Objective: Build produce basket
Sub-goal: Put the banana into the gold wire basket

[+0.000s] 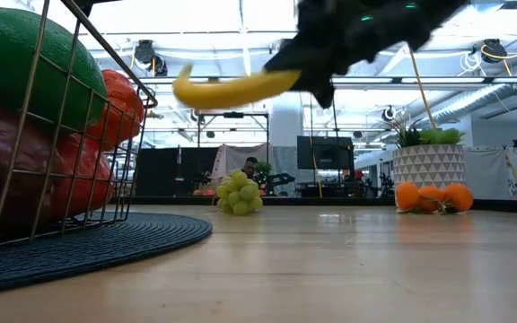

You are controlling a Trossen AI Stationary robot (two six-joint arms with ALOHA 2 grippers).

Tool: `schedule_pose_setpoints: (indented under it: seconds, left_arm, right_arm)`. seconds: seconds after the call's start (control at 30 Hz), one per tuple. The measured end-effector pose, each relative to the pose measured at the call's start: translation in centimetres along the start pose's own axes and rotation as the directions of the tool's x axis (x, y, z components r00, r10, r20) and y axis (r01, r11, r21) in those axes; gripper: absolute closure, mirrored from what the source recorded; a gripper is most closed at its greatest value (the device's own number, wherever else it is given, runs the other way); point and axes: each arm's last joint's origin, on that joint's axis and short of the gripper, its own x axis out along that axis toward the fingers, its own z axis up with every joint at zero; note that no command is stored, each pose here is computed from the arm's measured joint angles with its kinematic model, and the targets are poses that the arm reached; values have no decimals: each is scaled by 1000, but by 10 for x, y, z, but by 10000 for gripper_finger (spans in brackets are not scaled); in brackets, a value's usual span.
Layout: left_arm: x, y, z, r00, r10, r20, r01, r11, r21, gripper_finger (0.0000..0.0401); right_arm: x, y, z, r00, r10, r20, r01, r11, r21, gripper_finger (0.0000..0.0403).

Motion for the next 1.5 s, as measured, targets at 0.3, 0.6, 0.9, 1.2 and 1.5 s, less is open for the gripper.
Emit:
schedule_pose_setpoints:
  seconds: [0.3,0.6,0.9,1.2,1.5]
  left_arm:
    - [0,0,2,1000,0,16,0,1000,-17,255]
    - [8,-5,3,1000,0,27,1,1000,-23,197]
    - [13,-8,4,999,1,34,0,1000,-27,174]
    - [13,-8,5,999,0,41,1,999,-33,173]
    - [13,-8,6,999,0,49,2,999,-42,173]
  right_arm:
    - [-38,7,-40,950,170,264,-161,985,-52,268]
    - [-50,17,-37,873,259,413,-197,963,-186,268]
    - [-53,19,-33,844,283,455,-136,935,-328,268]
    - [-50,18,-37,868,271,416,47,789,-612,268]
    - [-48,14,-39,893,178,413,216,636,-741,268]
